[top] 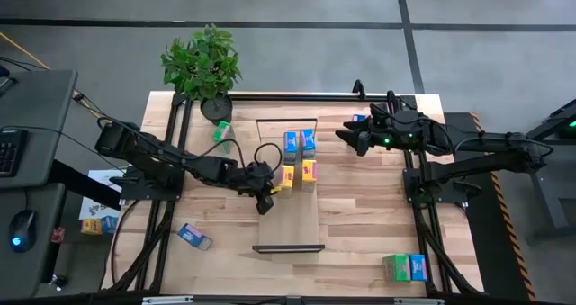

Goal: Stack cereal on shelf
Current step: Put the yellow cereal box on the shelf aligned with the other yellow cereal box, then put the light blue cereal box on the shelf aligned with the other light blue cereal boxes

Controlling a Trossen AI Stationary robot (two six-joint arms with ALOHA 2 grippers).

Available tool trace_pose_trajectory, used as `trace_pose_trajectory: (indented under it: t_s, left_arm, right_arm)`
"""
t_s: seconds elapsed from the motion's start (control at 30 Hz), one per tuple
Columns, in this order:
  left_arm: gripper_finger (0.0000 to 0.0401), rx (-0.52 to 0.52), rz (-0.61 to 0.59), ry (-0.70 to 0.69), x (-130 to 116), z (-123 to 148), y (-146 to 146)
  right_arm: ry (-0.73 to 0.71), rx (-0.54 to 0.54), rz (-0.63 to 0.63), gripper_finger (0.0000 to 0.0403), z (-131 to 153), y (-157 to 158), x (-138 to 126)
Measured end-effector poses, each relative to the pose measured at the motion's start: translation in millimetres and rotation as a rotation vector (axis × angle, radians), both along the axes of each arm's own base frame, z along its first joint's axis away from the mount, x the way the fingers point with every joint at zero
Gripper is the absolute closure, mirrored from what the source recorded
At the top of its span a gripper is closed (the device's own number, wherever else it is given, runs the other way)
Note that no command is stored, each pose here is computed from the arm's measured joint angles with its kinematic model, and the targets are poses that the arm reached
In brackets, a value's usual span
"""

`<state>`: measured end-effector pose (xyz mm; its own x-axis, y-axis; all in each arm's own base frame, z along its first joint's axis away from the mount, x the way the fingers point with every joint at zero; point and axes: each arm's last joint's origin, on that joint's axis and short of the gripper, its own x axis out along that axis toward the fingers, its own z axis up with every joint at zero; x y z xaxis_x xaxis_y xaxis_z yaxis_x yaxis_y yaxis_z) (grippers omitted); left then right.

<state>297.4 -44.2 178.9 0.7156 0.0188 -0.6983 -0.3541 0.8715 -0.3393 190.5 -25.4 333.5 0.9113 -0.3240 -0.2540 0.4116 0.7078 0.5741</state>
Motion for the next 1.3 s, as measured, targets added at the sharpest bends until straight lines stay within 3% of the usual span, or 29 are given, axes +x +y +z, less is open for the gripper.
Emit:
trace_pose_trajectory:
  t_s: [0.4, 0.77, 0.97, 1.3]
  left_arm:
    - [0.0401, 0.037, 0.060, -0.038, 6.4, 0.3, 19.5]
    - [0.0401, 0.038, -0.002, 0.004, -3.2, 9.2, 28.5]
    - [0.0401, 0.095, 0.009, -0.036, -29.1, 45.1, 39.1]
    - [0.0401, 0.261, 0.103, -0.361, -90.4, 125.1, 59.5]
  right_arm:
    - [0.001, 0.000, 0.000, 0.0091, -0.1, 0.0, 0.1]
    - [-0.002, 0.002, 0.002, 0.0091, 0.1, 0.0, 0.1]
    - [0.000, 0.002, 0.002, 0.0091, 0.0, 0.1, 0.0]
    - [-0.006, -0.001, -0.018, 0.0091, 0.5, -0.5, 0.1]
